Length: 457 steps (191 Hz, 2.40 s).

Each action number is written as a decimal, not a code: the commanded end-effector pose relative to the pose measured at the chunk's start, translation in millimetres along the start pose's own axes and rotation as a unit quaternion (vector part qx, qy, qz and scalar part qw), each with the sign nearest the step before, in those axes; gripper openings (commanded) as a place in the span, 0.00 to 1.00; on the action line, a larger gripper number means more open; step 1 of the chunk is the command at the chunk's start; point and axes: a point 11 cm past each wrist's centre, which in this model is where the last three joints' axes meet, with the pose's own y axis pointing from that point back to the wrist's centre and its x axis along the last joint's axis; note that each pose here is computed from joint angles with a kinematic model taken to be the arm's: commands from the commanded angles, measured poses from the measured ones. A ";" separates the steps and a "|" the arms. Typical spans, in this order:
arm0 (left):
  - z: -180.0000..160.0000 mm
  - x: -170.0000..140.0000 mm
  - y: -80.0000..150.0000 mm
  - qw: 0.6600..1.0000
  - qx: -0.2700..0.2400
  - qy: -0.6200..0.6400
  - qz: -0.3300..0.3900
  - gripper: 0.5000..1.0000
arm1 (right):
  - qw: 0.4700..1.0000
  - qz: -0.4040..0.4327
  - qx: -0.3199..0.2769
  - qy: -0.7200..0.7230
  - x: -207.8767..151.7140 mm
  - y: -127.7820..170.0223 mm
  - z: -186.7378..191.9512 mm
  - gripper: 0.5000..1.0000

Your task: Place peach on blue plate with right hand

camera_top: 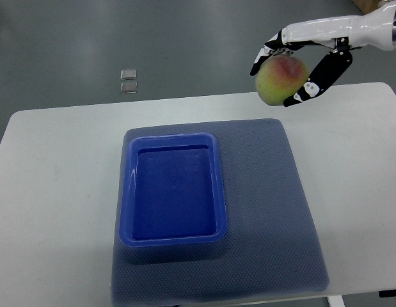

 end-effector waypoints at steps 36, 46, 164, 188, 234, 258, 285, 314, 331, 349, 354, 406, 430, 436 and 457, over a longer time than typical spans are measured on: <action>-0.2 1.5 0.0 1.000 0.000 0.000 0.002 1.00 | 0.998 -0.033 0.037 0.027 -3.7 -97.4 -34.1 0.00; 0.0 2.0 0.0 1.000 0.000 0.000 0.002 1.00 | 0.998 -0.043 0.040 0.033 -11.8 -121.0 -41.8 0.00; 0.1 2.5 0.0 1.000 0.000 0.001 0.003 1.00 | 0.995 -0.089 -0.020 -0.037 -136.2 -253.0 5.1 0.00; -0.9 2.0 -0.1 1.000 0.001 0.001 0.002 1.00 | 0.994 -0.097 -0.026 -0.049 -150.4 -253.0 13.3 0.00; -0.5 2.1 0.0 1.000 0.001 -0.001 0.003 1.00 | 0.992 -0.106 -0.030 -0.066 -166.6 -252.9 20.7 0.44; -0.5 2.1 0.0 1.000 0.001 -0.001 0.003 1.00 | 0.992 -0.106 -0.029 -0.070 -167.5 -252.9 20.7 0.77; -1.4 2.1 -0.2 1.000 0.002 -0.001 0.003 1.00 | 0.991 -0.105 -0.026 -0.072 -164.0 -253.1 17.9 0.86; -0.5 2.6 0.0 1.000 0.001 -0.001 0.003 1.00 | 0.992 -0.099 -0.021 -0.072 -156.6 -253.5 13.7 0.86; -0.4 2.6 0.0 1.000 0.001 0.000 0.003 1.00 | 0.995 -0.078 -0.008 -0.069 -133.5 -254.1 1.6 0.86; -0.4 2.6 0.0 1.000 0.001 0.000 0.003 1.00 | 0.995 -0.046 0.020 -0.092 -107.9 -254.0 -14.9 0.86; -0.4 2.6 0.0 1.000 0.001 0.000 0.003 1.00 | 0.993 -0.025 0.037 -0.107 -92.6 -253.0 -23.8 0.86; -0.9 2.0 -0.1 1.000 0.001 0.001 0.002 1.00 | 0.899 0.168 0.098 -0.393 -44.8 -195.5 50.3 0.86; -0.2 2.0 0.0 1.000 0.001 0.000 0.002 1.00 | 0.793 0.257 0.124 -0.538 -56.7 -166.4 100.4 0.86; -0.2 1.5 0.0 1.000 0.001 0.000 0.002 1.00 | 0.761 0.279 0.126 -0.572 -64.7 -157.9 115.6 0.86; -0.3 2.0 0.0 1.000 0.001 0.000 0.003 1.00 | 0.636 0.342 0.153 -0.675 -87.0 -131.5 155.2 0.86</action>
